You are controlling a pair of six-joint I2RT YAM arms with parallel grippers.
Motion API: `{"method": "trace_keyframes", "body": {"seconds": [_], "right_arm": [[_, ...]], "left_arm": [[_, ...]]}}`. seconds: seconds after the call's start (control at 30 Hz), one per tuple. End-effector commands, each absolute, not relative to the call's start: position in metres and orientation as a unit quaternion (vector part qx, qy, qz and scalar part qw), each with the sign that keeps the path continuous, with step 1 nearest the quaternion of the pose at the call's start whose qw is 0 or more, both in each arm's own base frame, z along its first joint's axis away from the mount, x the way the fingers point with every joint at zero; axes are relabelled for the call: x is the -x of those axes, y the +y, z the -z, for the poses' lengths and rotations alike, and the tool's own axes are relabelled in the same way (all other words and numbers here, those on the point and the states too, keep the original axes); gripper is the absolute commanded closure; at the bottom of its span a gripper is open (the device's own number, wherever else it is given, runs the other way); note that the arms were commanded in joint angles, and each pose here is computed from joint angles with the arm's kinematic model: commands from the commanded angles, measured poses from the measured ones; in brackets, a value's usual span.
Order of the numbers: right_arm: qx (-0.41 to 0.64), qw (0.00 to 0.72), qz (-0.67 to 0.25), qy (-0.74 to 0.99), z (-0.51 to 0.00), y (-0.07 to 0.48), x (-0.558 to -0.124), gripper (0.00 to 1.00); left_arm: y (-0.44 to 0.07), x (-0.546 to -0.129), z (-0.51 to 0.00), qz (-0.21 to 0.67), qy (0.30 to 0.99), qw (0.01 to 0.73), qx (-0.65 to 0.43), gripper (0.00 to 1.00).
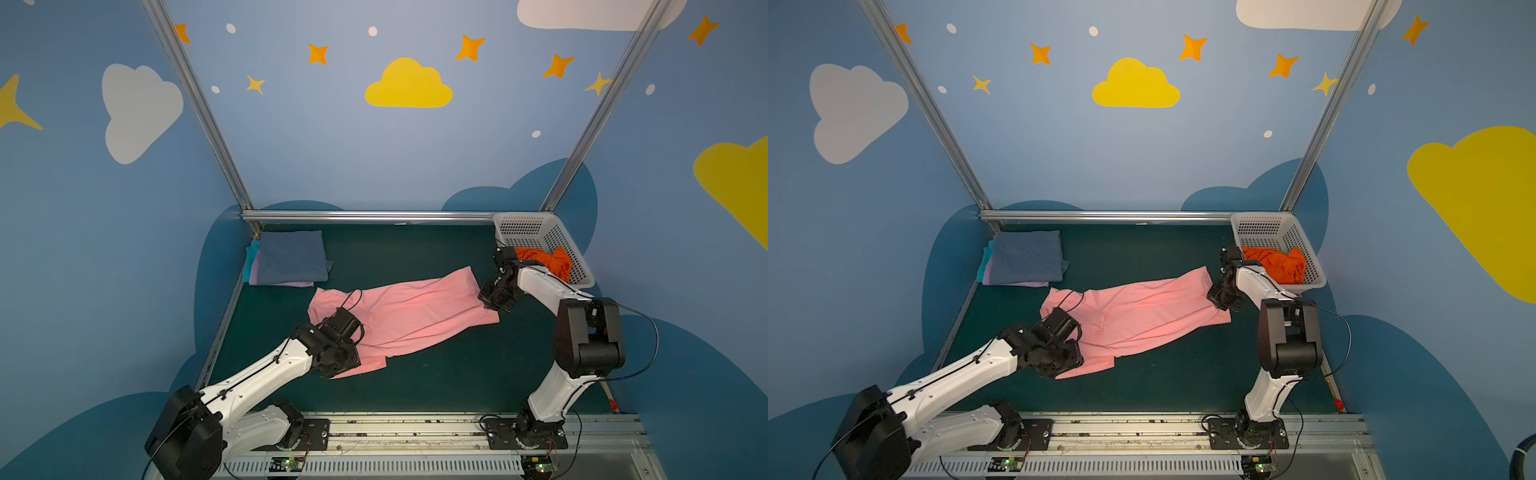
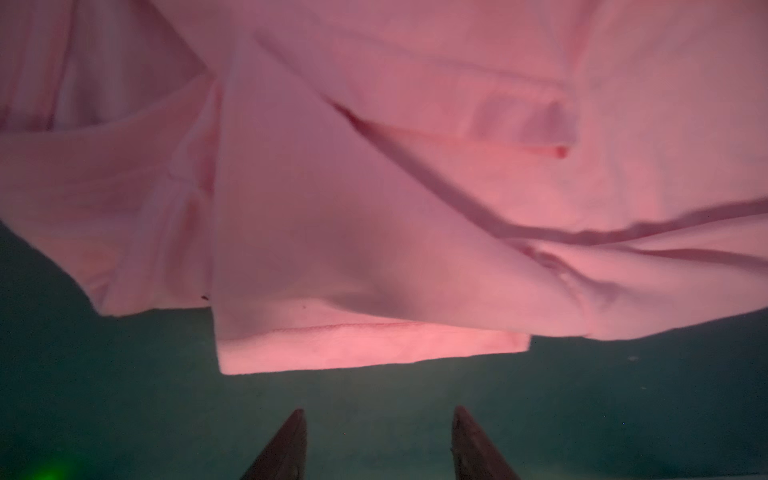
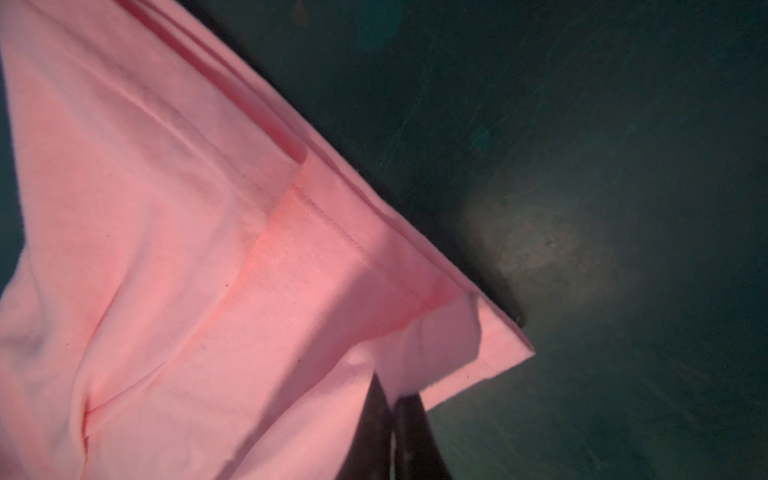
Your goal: Fold and stack the t-shirts
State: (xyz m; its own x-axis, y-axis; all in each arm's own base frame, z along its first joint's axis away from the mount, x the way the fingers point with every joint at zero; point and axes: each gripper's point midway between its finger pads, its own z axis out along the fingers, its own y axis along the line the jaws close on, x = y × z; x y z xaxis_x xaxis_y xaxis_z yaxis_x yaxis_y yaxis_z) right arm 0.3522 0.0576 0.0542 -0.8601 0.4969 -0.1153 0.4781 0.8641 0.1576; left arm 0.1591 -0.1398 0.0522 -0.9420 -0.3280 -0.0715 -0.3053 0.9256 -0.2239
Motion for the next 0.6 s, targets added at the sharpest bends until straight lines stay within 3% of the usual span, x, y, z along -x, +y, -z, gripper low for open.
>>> {"method": "trace_keyframes", "body": {"seconds": [0.0,0.23,0.3,0.47,0.5,0.57], "right_arm": [[-0.252,0.07,-0.048,0.964,-0.055,0.057,-0.353,0.95],[-0.25,0.068,-0.049,0.965,-0.055,0.061,-0.354,0.95],[-0.25,0.068,-0.049,0.965,-0.056,0.061,-0.353,0.95],[-0.249,0.071,-0.05,0.965,-0.059,0.061,-0.356,0.95],[-0.249,0.07,-0.05,0.965,-0.059,0.061,-0.355,0.95],[-0.249,0.071,-0.049,0.965,-0.06,0.061,-0.356,0.95]], "left_arm": [[-0.135,-0.154,-0.04,0.08,0.982,0.047,0.162,0.42],[-0.132,-0.161,-0.01,0.022,0.989,0.036,0.141,0.35],[-0.127,-0.163,-0.001,-0.011,0.99,0.027,0.135,0.45],[-0.104,-0.169,0.001,-0.109,0.986,0.012,0.128,0.88],[-0.107,-0.172,-0.003,-0.104,0.986,0.015,0.128,0.93],[-0.112,-0.179,-0.017,-0.091,0.987,0.025,0.13,0.96]]}}
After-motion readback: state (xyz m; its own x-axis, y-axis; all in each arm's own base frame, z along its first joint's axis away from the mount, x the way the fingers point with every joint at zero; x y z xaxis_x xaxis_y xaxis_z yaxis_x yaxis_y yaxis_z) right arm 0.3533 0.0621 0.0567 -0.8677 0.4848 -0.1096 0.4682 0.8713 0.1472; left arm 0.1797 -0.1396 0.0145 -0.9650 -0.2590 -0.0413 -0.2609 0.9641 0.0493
